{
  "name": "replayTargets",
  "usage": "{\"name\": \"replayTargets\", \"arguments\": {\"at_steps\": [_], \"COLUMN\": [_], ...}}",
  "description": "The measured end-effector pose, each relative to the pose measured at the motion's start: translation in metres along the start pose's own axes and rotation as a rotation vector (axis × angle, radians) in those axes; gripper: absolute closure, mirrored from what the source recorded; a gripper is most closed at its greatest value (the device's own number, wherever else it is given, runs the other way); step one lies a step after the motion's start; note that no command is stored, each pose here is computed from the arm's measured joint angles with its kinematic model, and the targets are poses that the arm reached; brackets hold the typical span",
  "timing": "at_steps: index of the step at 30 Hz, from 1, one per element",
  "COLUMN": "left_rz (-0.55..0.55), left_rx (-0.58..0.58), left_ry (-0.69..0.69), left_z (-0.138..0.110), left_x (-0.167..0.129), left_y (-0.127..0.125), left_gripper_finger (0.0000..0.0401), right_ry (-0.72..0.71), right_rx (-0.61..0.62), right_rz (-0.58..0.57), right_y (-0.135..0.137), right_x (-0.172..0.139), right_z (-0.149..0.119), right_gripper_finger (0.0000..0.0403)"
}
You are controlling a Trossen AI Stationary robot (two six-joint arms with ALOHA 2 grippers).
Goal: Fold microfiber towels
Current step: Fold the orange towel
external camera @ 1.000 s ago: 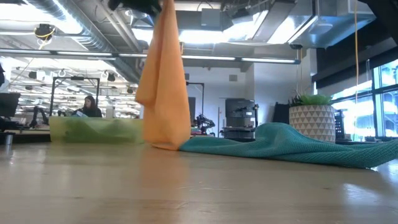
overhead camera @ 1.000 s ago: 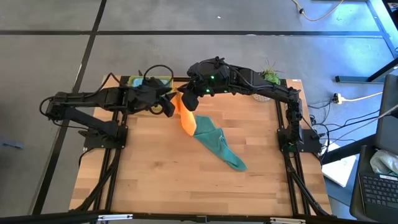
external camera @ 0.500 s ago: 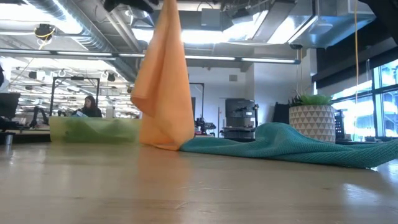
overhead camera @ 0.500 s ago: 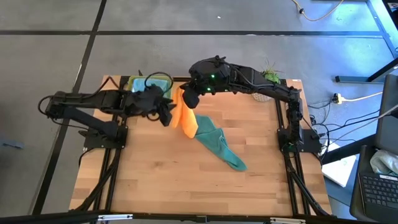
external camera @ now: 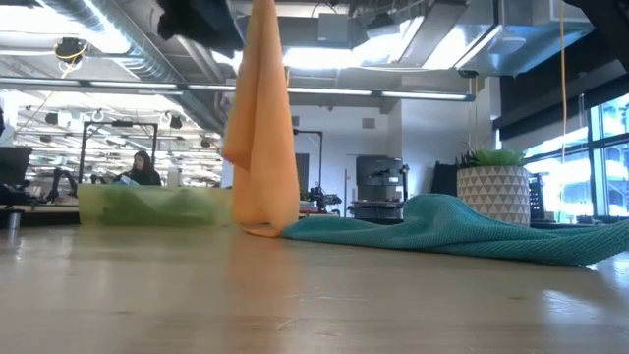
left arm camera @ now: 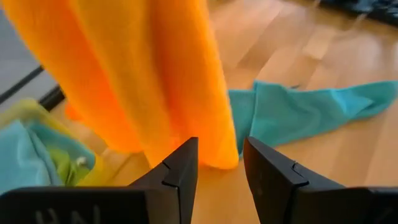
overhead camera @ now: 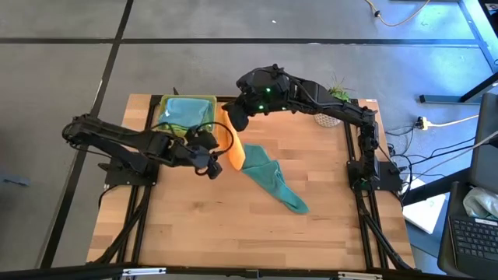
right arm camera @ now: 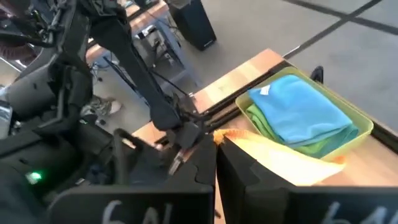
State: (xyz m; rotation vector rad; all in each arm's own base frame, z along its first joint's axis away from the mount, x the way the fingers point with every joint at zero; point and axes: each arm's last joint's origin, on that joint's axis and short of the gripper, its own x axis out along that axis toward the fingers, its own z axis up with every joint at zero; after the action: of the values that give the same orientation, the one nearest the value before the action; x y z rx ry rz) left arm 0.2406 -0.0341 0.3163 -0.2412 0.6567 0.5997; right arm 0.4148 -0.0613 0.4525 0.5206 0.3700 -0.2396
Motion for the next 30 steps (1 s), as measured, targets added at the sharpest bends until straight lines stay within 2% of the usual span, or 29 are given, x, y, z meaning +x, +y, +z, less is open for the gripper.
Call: {"name": "replayTargets", "arguments": {"at_steps": [6, 10, 14, 18, 23, 26, 28, 30], "left_rz": [-0.001, -0.041, -0.089, -0.105, -0.106, -0.118, -0.125, -0.136], "left_rx": [-0.073, -0.089, -0.063, -0.063, -0.077, -0.088, -0.094, -0.101], "left_ry": [-0.049, -0.125, -0.179, -0.219, -0.237, -0.245, -0.248, -0.248], "left_z": [-0.001, 0.001, 0.003, 0.005, 0.003, 0.003, 0.003, 0.003], "left_x": [-0.012, -0.037, -0.060, -0.075, -0.088, -0.091, -0.093, -0.094], "left_y": [0.002, 0.011, 0.025, 0.039, 0.054, 0.058, 0.060, 0.060], "left_gripper_finger": [0.0280, 0.0280, 0.0280, 0.0280, 0.0280, 0.0280, 0.0280, 0.0280], "right_ry": [0.132, 0.292, 0.389, 0.459, 0.504, 0.523, 0.578, 0.642], "right_rx": [-0.006, -0.002, 0.030, 0.128, 0.158, 0.131, 0.103, 0.038], "right_rz": [-0.021, 0.086, 0.214, 0.353, 0.334, 0.270, 0.189, 0.048], "right_y": [-0.003, -0.003, -0.001, -0.003, -0.006, -0.010, -0.016, -0.024], "right_x": [0.000, 0.005, 0.021, 0.046, 0.057, 0.055, 0.050, 0.044], "right_z": [-0.013, -0.028, -0.046, -0.069, -0.086, -0.089, -0.095, -0.104], "right_gripper_finger": [0.0397, 0.0397, 0.0394, 0.0361, 0.0271, 0.0210, 0.0181, 0.0165]}}
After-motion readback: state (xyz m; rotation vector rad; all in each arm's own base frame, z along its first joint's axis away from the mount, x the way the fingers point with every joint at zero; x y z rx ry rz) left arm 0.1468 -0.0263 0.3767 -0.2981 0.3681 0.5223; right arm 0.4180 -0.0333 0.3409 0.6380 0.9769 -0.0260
